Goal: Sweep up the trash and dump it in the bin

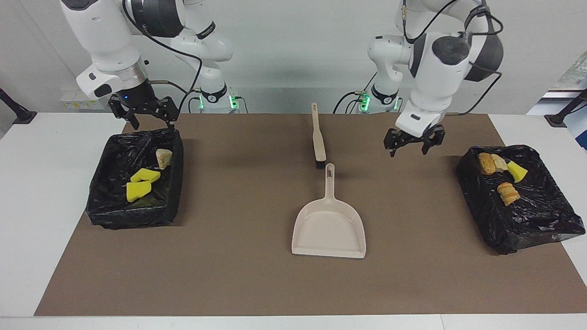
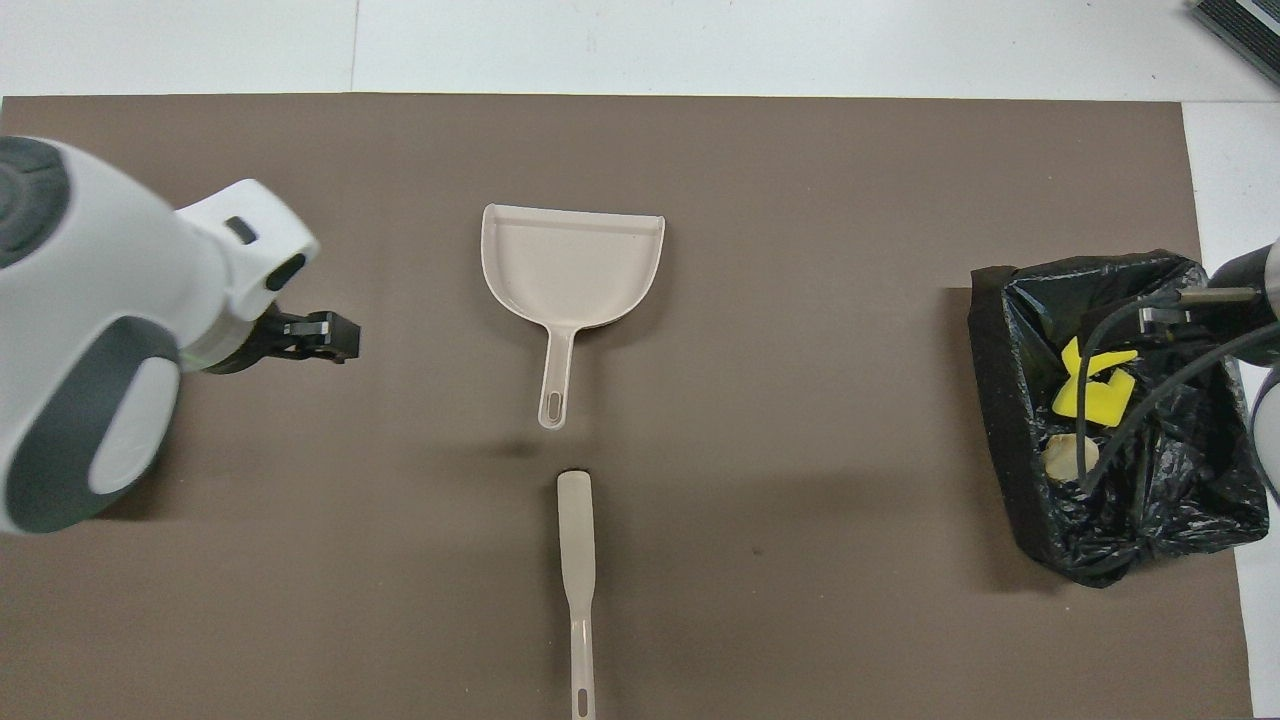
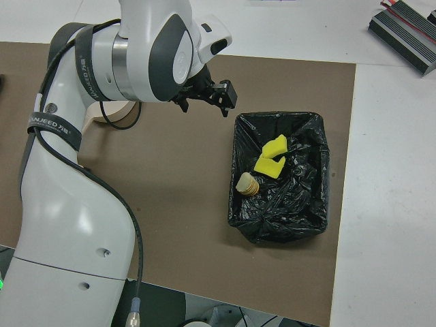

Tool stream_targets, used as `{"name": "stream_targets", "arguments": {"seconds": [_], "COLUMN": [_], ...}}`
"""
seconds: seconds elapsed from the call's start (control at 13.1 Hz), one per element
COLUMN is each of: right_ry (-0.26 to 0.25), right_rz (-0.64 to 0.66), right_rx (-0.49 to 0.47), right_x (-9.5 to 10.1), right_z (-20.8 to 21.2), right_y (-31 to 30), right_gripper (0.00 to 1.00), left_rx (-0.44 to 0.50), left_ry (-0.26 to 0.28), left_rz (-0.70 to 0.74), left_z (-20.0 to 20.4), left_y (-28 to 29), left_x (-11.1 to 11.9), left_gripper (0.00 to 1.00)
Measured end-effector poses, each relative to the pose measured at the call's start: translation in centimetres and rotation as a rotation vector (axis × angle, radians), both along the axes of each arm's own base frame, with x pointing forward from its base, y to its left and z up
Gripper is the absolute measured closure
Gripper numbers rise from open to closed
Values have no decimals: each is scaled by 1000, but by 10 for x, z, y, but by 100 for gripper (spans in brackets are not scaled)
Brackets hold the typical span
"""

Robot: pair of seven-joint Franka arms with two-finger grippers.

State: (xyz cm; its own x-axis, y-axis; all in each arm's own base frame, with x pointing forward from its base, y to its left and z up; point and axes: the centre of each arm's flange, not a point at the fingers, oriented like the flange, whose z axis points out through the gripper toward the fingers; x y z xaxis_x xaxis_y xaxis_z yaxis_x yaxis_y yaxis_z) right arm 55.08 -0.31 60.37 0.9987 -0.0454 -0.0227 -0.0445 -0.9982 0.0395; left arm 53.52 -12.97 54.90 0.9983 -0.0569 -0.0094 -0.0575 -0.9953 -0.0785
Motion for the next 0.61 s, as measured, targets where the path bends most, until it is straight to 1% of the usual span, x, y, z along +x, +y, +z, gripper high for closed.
{"name": "stream_targets", "arguments": {"seconds": [0.15,0.3,0.53,0.61], "right_ry": [-1,-2,-5,-5], "right_rz": [2,4,1,-1], "right_rx": [0,0,0,0], "right_x": [1,1,1,1], "right_z": [1,1,2,2], "right_y": [1,2,0,-1], "right_gripper": [0,0,0,0], "left_rx": [-18,-51,-68,-66], "left_ry": [-18,-36,-67,-64], "left_rz": [-14,-23,-46,-48], "left_z": [36,63,109,118], "left_y": [46,82,113,117], "left_x": [-18,-28,-32,-31], "left_gripper": [0,0,0,0]}}
